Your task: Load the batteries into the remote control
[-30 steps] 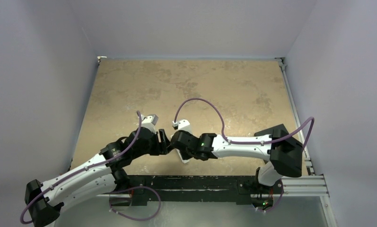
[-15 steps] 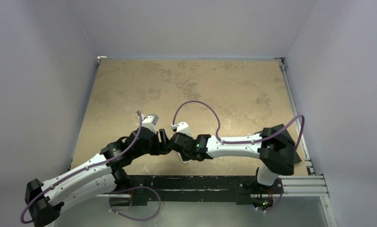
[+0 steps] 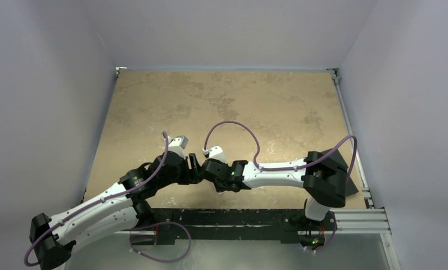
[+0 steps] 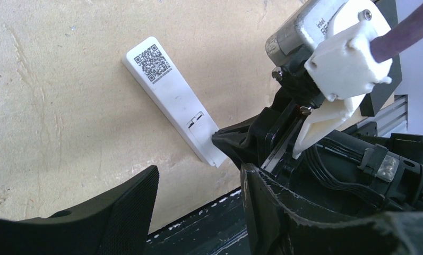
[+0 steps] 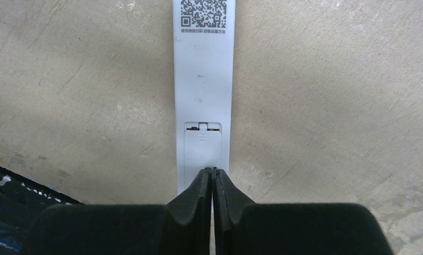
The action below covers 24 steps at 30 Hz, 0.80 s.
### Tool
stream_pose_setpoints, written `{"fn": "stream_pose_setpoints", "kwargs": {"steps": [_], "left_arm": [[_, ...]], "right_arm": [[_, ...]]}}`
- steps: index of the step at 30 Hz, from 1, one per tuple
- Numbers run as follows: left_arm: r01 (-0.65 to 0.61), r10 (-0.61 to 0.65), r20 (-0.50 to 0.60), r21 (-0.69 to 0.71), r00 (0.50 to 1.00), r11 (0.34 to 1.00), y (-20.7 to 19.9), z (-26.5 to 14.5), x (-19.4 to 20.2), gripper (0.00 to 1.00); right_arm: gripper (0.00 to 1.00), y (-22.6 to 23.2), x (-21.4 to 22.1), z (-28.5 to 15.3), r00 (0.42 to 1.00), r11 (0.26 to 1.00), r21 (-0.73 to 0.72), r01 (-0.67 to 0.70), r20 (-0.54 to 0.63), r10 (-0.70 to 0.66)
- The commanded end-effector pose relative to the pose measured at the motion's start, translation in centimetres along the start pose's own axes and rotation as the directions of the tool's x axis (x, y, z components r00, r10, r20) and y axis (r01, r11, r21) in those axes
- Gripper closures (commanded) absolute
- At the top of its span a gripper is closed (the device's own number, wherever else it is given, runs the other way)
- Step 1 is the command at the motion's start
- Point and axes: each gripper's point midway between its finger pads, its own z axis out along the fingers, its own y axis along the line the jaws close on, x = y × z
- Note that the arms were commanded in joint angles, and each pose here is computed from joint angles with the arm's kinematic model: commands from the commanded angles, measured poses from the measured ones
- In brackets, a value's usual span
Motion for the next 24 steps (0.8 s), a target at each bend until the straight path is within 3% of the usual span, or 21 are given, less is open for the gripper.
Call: {"fn": "stream_pose_setpoints", "kwargs": {"steps": [1,24], "left_arm": [[-0.018,0.016,0.043,0.049,0.999,0.999,-1.4,-0.6,-1.3,0.42],[-0.032,0.031,0.039,0.029,0.999,0.999,-1.3,0.3,-1.3,0.42]], "right_arm": [[0.89,1.1,-1.1,-0.1,1.0,1.0,-0.028,-0.004,0.028,0.005],[0.84,0.3,-3.9,-4.1,0.989,0.996,-0.067,-0.06,0.135,0.068]]}}
